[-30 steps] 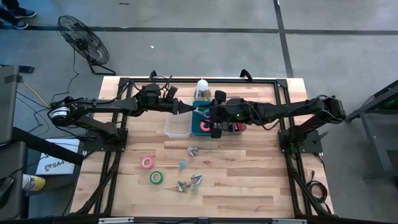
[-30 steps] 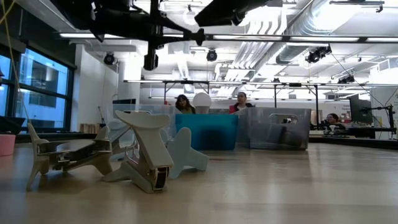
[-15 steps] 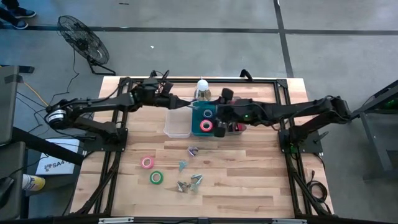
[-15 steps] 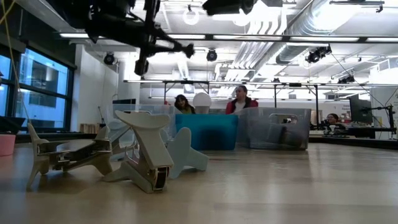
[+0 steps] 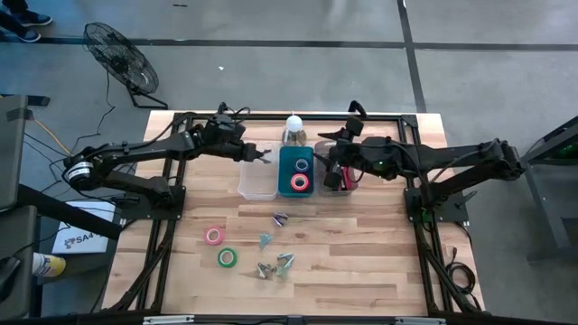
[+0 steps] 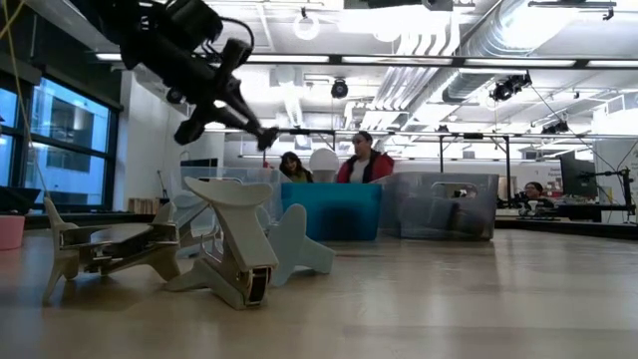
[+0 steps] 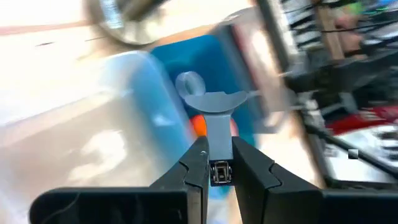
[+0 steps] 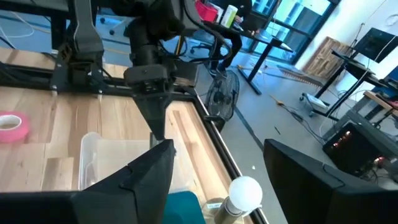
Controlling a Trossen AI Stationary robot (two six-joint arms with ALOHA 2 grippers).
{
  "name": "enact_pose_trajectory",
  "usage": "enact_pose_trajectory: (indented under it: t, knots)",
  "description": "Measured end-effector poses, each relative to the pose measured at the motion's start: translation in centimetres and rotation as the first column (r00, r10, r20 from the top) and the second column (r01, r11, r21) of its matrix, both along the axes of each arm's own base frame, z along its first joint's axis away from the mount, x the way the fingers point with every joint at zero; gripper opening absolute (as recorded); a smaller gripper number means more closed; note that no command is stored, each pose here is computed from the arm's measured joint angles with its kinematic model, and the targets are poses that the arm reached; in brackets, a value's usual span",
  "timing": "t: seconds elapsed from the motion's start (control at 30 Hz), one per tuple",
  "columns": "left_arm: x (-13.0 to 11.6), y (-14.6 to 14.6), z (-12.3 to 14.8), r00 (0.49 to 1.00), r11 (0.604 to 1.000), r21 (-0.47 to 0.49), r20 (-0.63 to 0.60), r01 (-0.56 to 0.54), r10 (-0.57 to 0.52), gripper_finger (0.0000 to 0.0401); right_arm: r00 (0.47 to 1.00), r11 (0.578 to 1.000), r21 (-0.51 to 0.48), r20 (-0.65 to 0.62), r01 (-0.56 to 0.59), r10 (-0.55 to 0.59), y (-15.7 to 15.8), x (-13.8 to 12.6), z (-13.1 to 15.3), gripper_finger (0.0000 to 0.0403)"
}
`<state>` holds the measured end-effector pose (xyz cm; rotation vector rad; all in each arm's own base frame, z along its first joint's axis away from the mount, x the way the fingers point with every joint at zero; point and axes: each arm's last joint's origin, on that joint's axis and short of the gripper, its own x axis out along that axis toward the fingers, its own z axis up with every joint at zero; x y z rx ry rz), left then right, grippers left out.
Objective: Pick and place Stapler, Stapler remover, tape
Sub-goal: Put the black staple remover into the transparent bin
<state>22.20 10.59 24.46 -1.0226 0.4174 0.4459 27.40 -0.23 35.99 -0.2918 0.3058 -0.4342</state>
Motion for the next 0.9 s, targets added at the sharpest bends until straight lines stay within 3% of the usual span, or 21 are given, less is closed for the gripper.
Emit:
enact_pose_trajectory:
  t: [0.37,0.9]
  knots:
    - [-1.3,-0.3,-1.7,0.969,0.996,-0.021,-0.233,-0.089,0.082,0.0043,0.999,1.000,0.015,-0.032,0.023,-0.023,-0.1,-0.1,-0.4,0.0239]
    - [0.1,0.3,-4.1,0.950,0.994,-0.073,-0.309,-0.082,0.056,0.0045,0.997,0.998,0.050,-0.062,0.041,-0.038,-0.2,-0.3,-0.8,0.0237]
